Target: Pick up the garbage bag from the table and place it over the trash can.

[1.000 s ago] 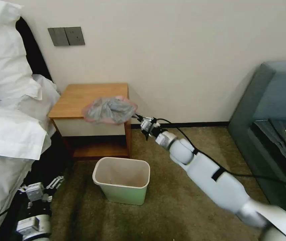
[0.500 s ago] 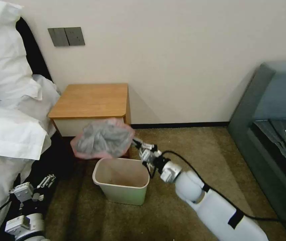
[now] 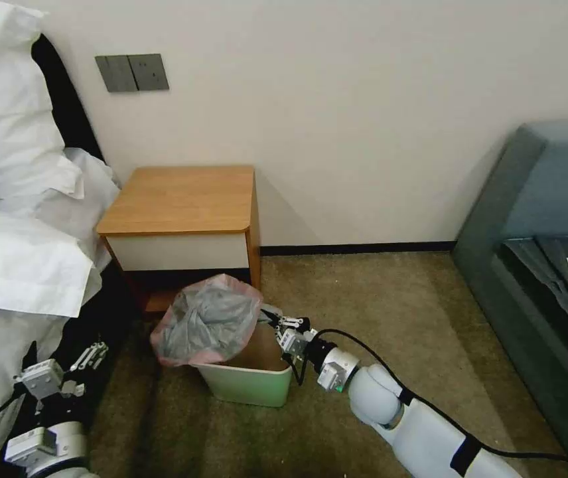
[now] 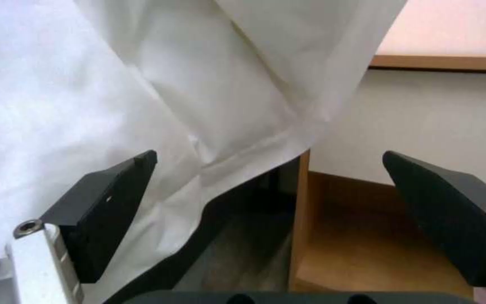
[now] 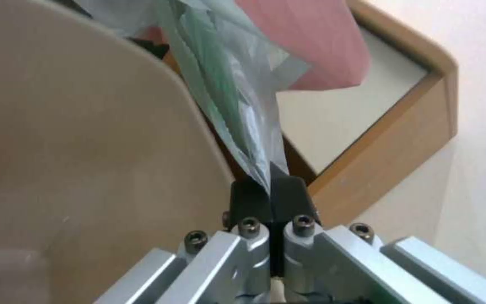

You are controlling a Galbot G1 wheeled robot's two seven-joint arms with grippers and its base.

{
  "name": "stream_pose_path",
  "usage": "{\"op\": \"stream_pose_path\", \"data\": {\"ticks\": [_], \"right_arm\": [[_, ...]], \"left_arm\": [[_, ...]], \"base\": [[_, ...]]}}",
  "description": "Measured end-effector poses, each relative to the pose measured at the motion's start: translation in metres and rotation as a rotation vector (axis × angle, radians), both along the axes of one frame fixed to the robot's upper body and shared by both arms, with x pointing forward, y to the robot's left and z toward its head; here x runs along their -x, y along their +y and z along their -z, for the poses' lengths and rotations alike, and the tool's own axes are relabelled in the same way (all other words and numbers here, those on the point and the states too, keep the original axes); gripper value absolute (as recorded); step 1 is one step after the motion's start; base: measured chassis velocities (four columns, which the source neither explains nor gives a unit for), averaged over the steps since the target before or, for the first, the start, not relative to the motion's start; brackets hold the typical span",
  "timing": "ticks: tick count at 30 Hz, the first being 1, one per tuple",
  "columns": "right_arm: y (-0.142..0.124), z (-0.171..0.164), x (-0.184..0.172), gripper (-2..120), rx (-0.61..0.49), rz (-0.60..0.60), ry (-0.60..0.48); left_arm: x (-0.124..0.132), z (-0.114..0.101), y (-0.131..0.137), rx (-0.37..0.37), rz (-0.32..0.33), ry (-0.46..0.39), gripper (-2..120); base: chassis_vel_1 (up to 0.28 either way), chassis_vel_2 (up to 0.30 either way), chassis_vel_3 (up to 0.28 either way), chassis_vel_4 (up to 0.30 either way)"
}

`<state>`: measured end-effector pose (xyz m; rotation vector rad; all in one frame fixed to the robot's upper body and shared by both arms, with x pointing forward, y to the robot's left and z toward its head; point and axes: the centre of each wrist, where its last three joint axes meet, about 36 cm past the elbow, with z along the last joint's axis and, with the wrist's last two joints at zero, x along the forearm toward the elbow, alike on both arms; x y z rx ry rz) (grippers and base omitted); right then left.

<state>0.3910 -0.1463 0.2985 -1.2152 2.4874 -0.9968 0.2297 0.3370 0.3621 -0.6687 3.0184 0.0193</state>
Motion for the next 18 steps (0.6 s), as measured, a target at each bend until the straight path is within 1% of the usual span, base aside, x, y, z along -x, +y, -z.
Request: {"op": "stream_pose_path", "data": {"ticks": [9,12,13,16,17,18], "right_arm": [[-0.0009,0.0051,0.0050,0,0.005,-0.002,0.017],[-0.0019,0.0039,0.0051,14,0.007,-0.004,0.015],[-0.0019,0.0039,0.0051,14,0.007,-0.004,0.015],[-0.0053,0.0014,0.0050,28,0.005,-0.001,0.012],[-0.0053,0.0014,0.0050,28,0.005,-0.001,0.012],[-0.0063,0.0001,0.0051,32,0.004,0.000,0.011]], "left_arm": [[-0.0027,0.0001,-0.0061,-0.020,0.016,0.005,100],[-0.0031,0.0006,-0.0075,-0.028,0.018,0.009,99],[-0.0031,0.0006,-0.0075,-0.028,0.018,0.009,99],[-0.0034,0.0024,-0.0081,-0.030,0.018,0.014,99],[-0.0034,0.0024,-0.0081,-0.030,0.018,0.014,99],[-0.0034,0.0032,-0.0082,-0.031,0.019,0.017,99]], "base": [[0.000,0.000,0.000,0.000],[0.000,0.000,0.000,0.000],[0.000,0.000,0.000,0.000],[0.000,0.000,0.000,0.000],[0.000,0.000,0.000,0.000],[0.000,0.000,0.000,0.000]]}}
